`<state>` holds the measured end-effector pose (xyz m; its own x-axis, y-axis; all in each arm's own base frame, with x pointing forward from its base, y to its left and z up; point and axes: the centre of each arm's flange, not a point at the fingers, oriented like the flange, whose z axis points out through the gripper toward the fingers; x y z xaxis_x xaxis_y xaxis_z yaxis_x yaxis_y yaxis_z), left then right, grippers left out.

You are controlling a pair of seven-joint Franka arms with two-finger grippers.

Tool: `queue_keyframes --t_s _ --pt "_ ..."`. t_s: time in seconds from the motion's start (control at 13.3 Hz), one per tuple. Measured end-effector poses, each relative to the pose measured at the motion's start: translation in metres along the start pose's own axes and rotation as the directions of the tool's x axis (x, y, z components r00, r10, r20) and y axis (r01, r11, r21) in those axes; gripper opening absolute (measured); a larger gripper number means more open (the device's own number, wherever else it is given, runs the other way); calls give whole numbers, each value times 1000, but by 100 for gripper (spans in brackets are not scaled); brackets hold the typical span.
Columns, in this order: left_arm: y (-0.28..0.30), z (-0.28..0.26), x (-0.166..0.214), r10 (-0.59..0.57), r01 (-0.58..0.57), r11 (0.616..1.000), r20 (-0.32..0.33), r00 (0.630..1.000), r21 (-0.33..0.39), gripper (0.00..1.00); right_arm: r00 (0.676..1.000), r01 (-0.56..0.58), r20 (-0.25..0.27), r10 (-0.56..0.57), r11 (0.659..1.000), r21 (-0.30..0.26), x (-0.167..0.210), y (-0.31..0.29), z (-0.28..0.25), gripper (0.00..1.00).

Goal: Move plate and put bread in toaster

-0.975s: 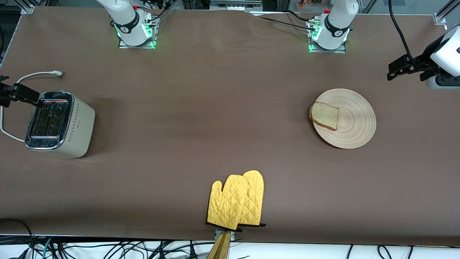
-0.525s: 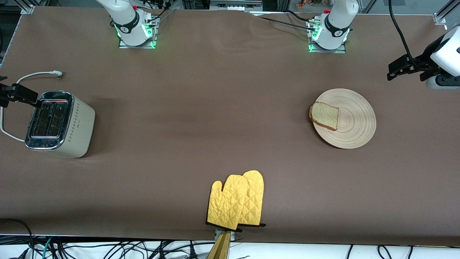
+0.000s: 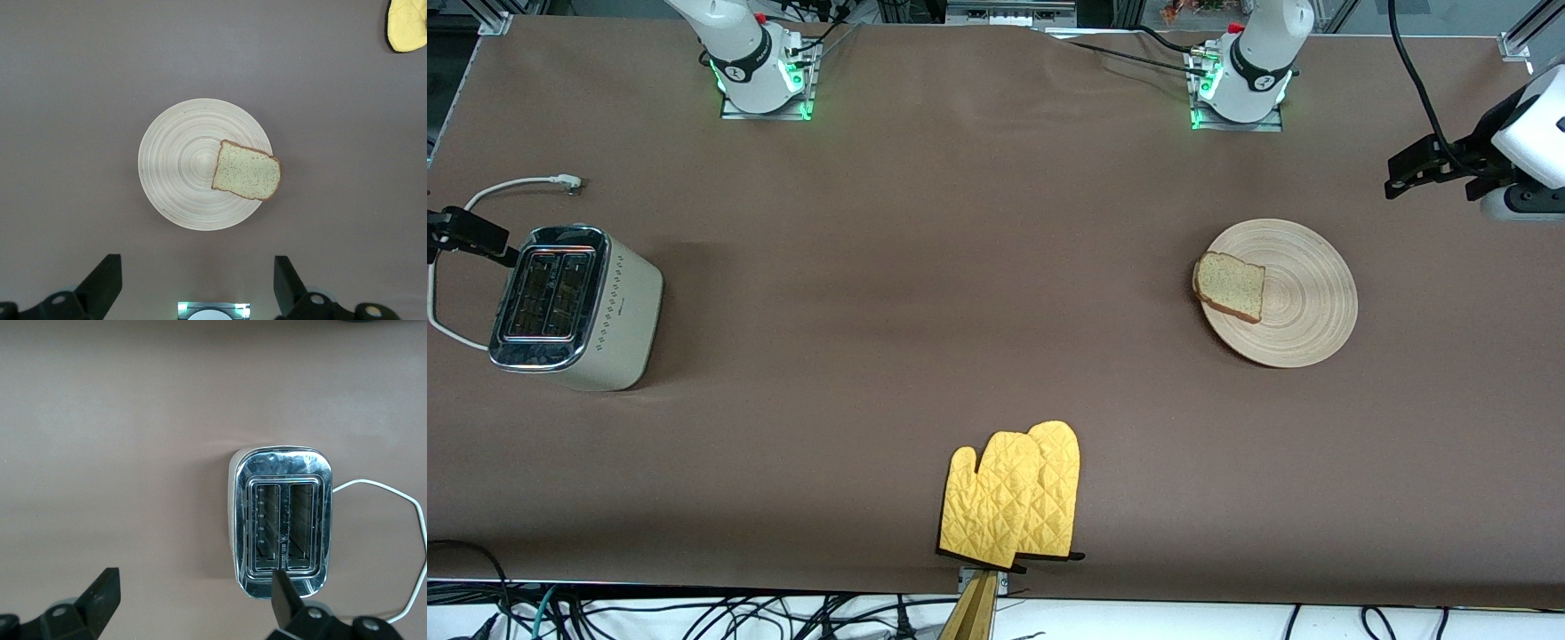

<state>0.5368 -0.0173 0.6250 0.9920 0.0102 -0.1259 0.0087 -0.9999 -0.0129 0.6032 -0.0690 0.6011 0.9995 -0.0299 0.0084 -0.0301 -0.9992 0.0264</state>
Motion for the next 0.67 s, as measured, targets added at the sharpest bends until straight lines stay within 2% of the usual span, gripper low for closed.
queue_keyframes --t_s 0.67 --pt "0 0 0 0 0 1000 0 1000 0 100 1000 9 -19 -9 1000 -1 3 -6 -2 100"
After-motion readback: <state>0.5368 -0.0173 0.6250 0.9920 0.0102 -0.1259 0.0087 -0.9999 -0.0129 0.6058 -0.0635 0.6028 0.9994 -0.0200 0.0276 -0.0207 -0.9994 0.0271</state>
